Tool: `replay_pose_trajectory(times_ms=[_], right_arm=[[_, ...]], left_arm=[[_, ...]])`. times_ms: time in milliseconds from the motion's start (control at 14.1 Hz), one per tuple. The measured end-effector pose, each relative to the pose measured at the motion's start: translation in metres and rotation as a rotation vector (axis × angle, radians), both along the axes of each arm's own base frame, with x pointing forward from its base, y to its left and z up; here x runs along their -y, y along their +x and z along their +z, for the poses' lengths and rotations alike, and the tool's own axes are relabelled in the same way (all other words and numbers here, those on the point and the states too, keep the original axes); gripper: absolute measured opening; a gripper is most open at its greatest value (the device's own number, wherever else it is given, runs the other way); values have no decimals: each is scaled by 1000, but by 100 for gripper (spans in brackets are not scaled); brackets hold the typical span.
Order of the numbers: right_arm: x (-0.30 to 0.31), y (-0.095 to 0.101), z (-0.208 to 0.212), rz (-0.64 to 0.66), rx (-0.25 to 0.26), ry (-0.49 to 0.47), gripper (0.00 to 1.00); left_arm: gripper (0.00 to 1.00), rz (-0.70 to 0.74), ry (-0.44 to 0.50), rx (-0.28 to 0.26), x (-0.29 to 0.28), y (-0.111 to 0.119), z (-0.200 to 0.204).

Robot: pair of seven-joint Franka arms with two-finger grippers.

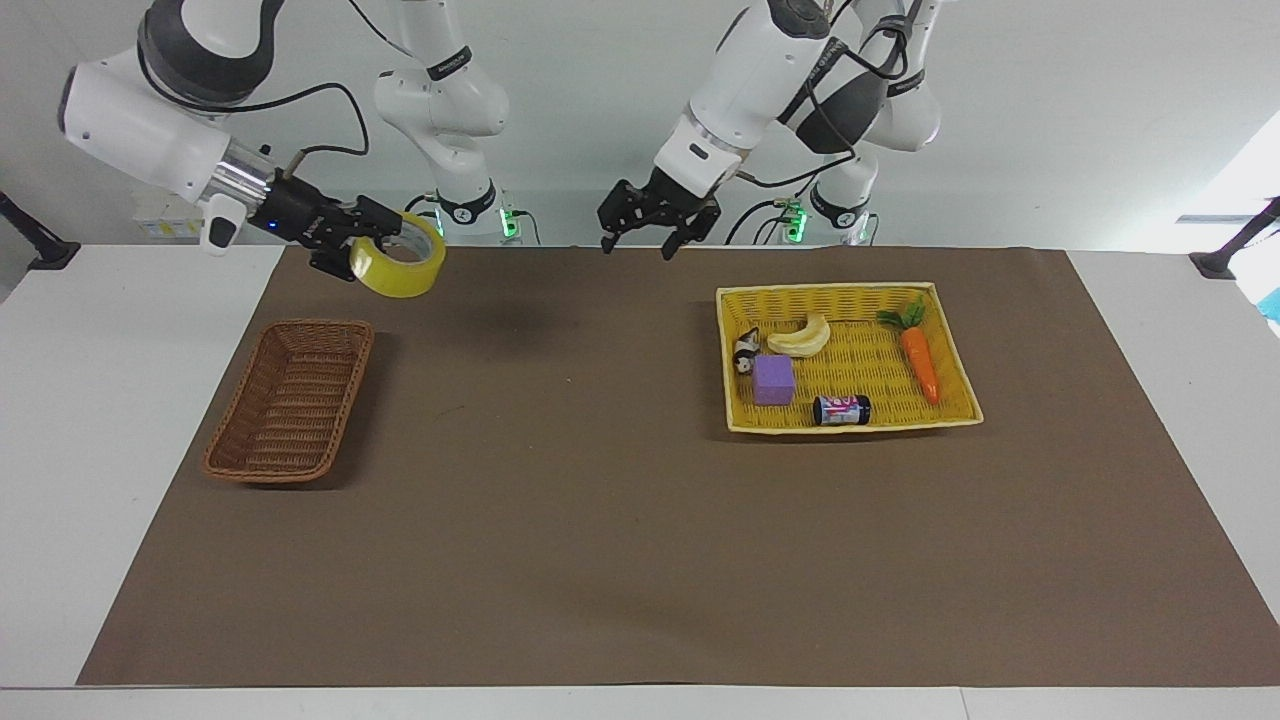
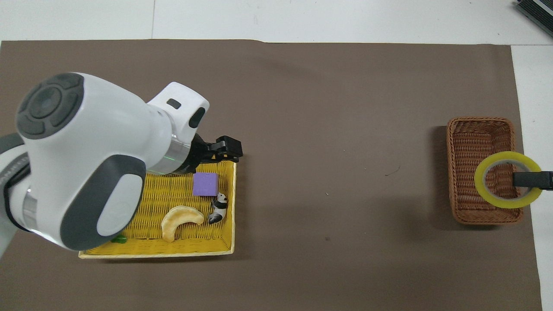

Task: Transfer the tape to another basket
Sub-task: 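Lower the tape into the wicker basket while the left gripper withdraws, then open the right gripper to release the tape while the left gripper retracts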

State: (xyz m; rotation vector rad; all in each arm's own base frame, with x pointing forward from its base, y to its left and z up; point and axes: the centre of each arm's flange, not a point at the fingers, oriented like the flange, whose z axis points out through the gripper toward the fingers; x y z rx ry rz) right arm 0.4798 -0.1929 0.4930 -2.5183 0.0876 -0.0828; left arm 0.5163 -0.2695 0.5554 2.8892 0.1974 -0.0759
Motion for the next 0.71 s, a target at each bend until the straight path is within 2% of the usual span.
replay_pose_trajectory(times_ms=[354,708], right_arm=[[36,15,-58,6,-36,16,0],[57,32,-131,102,-3,0,0]], left_arm=[[100,-90,91,29,-101,35,-7],[100,-228,165,57,-192,49,-4]])
